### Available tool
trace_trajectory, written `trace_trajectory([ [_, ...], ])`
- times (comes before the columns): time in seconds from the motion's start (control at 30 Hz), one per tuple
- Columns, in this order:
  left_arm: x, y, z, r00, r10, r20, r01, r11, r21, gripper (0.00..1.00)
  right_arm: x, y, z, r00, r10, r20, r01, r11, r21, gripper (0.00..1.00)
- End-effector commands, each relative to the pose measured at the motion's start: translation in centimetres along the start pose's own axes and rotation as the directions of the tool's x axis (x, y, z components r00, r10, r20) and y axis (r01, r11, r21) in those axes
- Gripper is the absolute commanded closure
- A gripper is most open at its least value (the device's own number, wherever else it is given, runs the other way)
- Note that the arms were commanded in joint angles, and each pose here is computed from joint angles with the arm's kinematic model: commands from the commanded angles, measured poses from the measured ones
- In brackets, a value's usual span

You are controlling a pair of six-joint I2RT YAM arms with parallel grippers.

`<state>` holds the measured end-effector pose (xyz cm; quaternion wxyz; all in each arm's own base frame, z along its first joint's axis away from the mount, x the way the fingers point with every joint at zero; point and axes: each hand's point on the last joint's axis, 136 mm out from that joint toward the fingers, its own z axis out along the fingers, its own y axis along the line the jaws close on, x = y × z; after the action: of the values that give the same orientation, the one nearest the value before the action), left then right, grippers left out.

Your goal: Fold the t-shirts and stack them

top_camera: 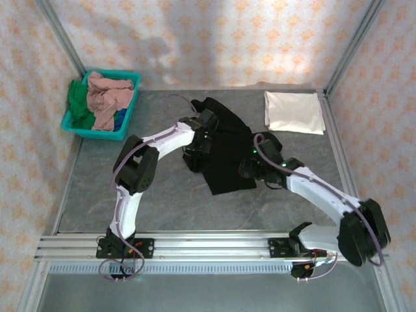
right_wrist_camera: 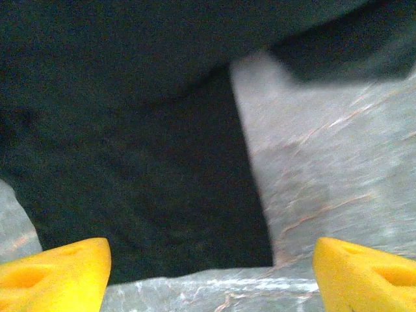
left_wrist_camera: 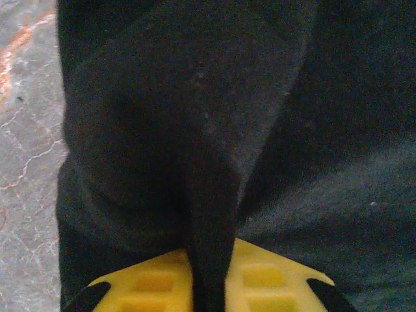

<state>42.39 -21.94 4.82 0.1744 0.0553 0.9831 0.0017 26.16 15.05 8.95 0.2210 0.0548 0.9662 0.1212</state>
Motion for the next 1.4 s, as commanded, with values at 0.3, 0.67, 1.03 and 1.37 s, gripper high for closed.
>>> trace_trajectory([
  [0.3,-0.6,7.1,-9.0,0.96,-0.251,0.126,0.246,0.968,0.055,1.0,4.3,2.7,7.0,0.976,-0.091,-0.195,0.107,0.992,0.07,0.42],
  [0.67,0.8,13.5,-10.0,0.918,-0.366,0.151,0.375,0.926,-0.036,0.6,-0.5,5.4,3.0,0.983,-0.185,-0.02,0.186,0.98,0.077,0.61],
  [1.03,8.0,8.2,-9.4,0.937,-0.338,0.088,0.334,0.941,0.059,0.37,-3.1,7.9,5.7,0.951,-0.304,-0.049,0.308,0.945,0.106,0.32],
  [1.37,15.7,4.8,-2.5,0.939,-0.333,-0.091,0.336,0.941,0.03,0.3,-2.4,5.2,9.4,0.931,-0.335,-0.147,0.361,0.906,0.221,0.43],
])
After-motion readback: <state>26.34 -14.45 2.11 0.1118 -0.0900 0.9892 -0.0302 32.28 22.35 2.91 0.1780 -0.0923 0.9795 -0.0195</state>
